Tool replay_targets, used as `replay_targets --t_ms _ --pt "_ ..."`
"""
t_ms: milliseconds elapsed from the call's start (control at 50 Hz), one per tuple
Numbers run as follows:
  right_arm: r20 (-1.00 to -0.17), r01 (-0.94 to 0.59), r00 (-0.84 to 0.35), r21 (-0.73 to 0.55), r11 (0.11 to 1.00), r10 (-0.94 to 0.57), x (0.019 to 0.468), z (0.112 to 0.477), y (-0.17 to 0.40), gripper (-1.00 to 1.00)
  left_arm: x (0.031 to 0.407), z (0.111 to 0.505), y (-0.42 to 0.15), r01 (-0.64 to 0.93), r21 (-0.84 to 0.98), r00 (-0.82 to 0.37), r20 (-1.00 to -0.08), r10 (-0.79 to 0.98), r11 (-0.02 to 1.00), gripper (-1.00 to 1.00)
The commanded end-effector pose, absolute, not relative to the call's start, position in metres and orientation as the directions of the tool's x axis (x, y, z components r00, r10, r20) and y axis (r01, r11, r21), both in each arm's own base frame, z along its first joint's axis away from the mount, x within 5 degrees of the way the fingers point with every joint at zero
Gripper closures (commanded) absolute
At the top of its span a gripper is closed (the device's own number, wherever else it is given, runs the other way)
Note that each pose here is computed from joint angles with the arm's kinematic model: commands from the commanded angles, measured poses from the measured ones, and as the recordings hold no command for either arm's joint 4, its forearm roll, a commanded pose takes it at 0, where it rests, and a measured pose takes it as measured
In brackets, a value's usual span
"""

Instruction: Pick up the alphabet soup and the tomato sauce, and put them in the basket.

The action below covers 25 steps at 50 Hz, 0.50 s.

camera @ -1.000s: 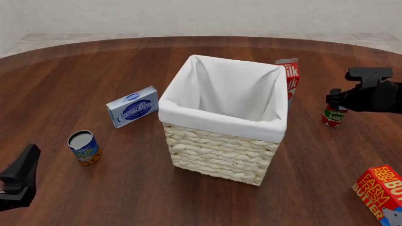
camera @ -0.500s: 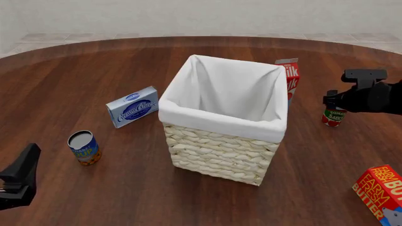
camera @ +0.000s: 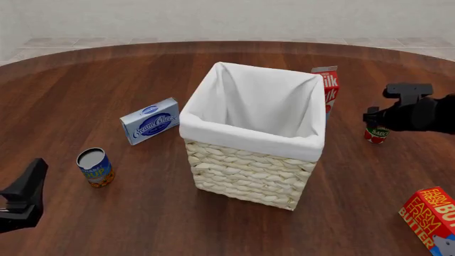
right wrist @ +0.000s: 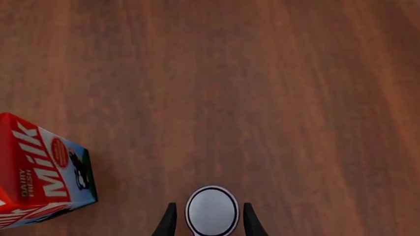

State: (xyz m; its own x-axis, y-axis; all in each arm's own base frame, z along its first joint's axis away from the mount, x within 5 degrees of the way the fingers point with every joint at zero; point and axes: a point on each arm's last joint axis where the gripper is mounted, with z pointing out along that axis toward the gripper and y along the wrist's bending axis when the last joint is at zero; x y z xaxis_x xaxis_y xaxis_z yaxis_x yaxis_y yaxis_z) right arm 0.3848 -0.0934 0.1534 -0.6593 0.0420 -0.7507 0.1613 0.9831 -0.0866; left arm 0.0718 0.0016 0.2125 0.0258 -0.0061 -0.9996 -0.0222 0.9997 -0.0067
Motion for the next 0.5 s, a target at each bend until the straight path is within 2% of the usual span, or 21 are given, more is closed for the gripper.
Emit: replay_targets --t_ms 20,500 --pt "-0.743 0.159 -0.668 -0.086 0.984 0.043 0.385 0.147 -0.093 -1.0 0.073 0.213 0.002 -0.022 -0.006 0.026 -1.0 -0.005 1.0 -1.0" --pt "-0.726 0.169 -0.685 -0.089 0.982 0.052 0.384 0.135 -0.1 -1.0 0.073 0.213 0.002 -0.022 -0.006 0.026 -1.0 -0.006 1.0 -1.0"
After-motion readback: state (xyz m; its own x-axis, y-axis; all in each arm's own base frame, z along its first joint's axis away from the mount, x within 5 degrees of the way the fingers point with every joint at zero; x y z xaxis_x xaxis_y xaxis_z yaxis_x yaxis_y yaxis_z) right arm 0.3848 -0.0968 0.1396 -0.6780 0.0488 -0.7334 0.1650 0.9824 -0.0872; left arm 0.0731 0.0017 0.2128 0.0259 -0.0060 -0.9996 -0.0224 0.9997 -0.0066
